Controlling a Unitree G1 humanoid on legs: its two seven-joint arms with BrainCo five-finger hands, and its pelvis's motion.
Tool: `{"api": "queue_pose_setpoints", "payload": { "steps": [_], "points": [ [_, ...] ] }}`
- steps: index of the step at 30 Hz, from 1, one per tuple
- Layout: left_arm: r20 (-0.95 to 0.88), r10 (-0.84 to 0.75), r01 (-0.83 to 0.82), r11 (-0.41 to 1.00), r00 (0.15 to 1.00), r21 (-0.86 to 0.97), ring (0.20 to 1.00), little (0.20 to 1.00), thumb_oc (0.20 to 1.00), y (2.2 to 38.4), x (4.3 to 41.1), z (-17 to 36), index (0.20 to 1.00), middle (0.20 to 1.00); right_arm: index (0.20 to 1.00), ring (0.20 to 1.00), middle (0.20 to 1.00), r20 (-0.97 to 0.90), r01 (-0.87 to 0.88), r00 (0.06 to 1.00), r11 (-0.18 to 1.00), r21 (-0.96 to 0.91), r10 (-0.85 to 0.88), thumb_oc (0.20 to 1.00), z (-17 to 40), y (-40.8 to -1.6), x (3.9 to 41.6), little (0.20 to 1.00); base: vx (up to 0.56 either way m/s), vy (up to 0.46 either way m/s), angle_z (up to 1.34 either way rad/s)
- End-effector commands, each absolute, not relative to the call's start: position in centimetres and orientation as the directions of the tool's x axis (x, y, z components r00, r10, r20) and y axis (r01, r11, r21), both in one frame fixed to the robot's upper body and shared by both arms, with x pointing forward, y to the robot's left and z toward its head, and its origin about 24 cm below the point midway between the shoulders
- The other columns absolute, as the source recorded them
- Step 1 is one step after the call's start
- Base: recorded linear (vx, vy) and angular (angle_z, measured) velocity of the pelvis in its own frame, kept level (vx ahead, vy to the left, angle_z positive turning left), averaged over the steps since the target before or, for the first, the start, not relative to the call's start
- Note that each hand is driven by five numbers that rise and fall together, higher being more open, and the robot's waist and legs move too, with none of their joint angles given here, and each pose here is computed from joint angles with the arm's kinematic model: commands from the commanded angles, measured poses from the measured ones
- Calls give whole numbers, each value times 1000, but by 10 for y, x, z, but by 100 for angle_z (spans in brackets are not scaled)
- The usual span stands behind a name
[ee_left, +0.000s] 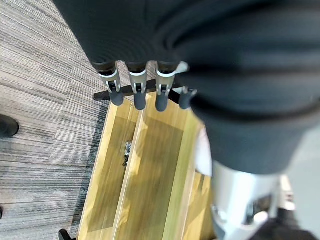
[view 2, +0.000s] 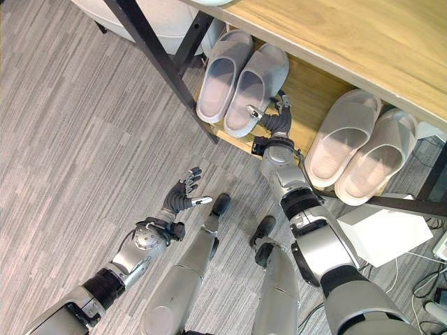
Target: Arrange the slippers neatly on the shoe rack.
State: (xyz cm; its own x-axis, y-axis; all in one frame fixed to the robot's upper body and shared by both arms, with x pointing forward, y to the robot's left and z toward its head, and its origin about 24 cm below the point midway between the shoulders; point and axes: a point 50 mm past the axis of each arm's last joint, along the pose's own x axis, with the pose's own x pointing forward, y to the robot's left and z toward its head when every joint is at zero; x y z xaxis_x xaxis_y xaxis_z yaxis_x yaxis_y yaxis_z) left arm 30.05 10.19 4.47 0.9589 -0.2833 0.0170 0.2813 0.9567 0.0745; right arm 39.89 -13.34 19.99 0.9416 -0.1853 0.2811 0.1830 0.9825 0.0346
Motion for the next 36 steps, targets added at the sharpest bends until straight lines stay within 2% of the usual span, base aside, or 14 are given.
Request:
{"api": "queue_pose_setpoints", "payload": {
  "steps": [1, 2, 5, 14, 16, 18, 21, 24, 25, 26, 27, 29, 33, 36],
  "points": [
    [47, -266, 262, 962, 963, 78, 1000, 1000, 1000, 105, 300, 48, 1000, 1000, 1000, 1000, 1000, 437, 139, 896, 985, -103, -81, 1000, 222, -115, 388, 1000, 2, -26, -28],
    [10, -234, 232, 969, 972, 89, 1000, 1000, 1000, 112, 298, 40, 1000, 1000, 1000, 1000, 1000, 426, 145, 904, 968, -204, -45, 1000, 203, -114, 380, 1000, -4, -32, -32],
    [-40, -196, 199, 976, 980, 92, 1000, 1000, 1000, 123, 293, 28, 1000, 1000, 1000, 1000, 1000, 355, 103, 935, 961, -256, -6, 1000, 163, -116, 365, 1000, -1, -37, -34],
    [-196, -146, 191, 953, 970, 234, 1000, 1000, 1000, 161, 262, -12, 1000, 1000, 1000, 1000, 1000, -7, -162, 986, 952, -259, 166, 1000, 38, -140, 283, 1000, 46, -53, -26],
    [-263, -265, 354, 849, 928, 393, 1000, 1000, 1000, 162, 253, -20, 1000, 1000, 1000, 1000, 1000, -231, -185, 965, 951, -246, 128, 1000, -15, -170, 242, 1000, 47, -53, -32],
    [-279, -296, 395, 811, 913, 431, 1000, 1000, 1000, 159, 252, -21, 1000, 1000, 1000, 1000, 1000, -281, -189, 953, 951, -245, 117, 1000, -26, -174, 233, 1000, 42, -46, -30],
    [-287, -477, 552, 635, 830, 541, 1000, 1000, 1000, 133, 253, -13, 1000, 1000, 1000, 1000, 1000, -461, -194, 885, 953, -232, 68, 1000, -64, -192, 198, 1000, 35, -44, -29],
    [-226, -610, 606, 535, 759, 589, 1000, 1000, 1000, 107, 257, 8, 1000, 1000, 1000, 1000, 1000, -528, -200, 847, 956, -216, 58, 1000, -79, -195, 188, 1000, 1, -42, -26],
    [-131, -732, 637, 473, 668, 609, 1000, 1000, 1000, 78, 258, 35, 1000, 1000, 1000, 1000, 1000, -576, -180, 816, 969, -172, 49, 1000, -89, -195, 182, 1000, 9, -30, -31],
    [-131, -732, 637, 472, 668, 609, 1000, 1000, 1000, 78, 258, 35, 1000, 1000, 1000, 1000, 1000, -575, -180, 816, 969, -172, 50, 1000, -89, -195, 182, 1000, 32, -68, -31],
    [-26, -810, 657, 457, 586, 600, 1000, 1000, 1000, 56, 255, 61, 1000, 1000, 1000, 1000, 1000, -592, -148, 805, 980, -131, 42, 1000, -94, -193, 181, 1000, 9, -37, -25],
    [3, -820, 665, 467, 572, 583, 1000, 1000, 1000, 52, 255, 69, 1000, 1000, 1000, 1000, 1000, -597, -141, 802, 982, -125, 39, 1000, -95, -192, 182, 1000, 26, -53, -31],
    [241, -813, 680, 578, 530, 452, 1000, 1000, 1000, 45, 259, 122, 1000, 1000, 1000, 1000, 1000, -580, -142, 814, 982, -122, 45, 1000, -92, -189, 188, 1000, 10, -58, -23],
    [520, -674, 611, 724, 525, 321, 1000, 1000, 1000, 59, 264, 182, 1000, 1000, 1000, 1000, 1000, -562, -147, 825, 983, -112, 59, 1000, -89, -187, 190, 1000, 4, -64, -2]
  ]
}}
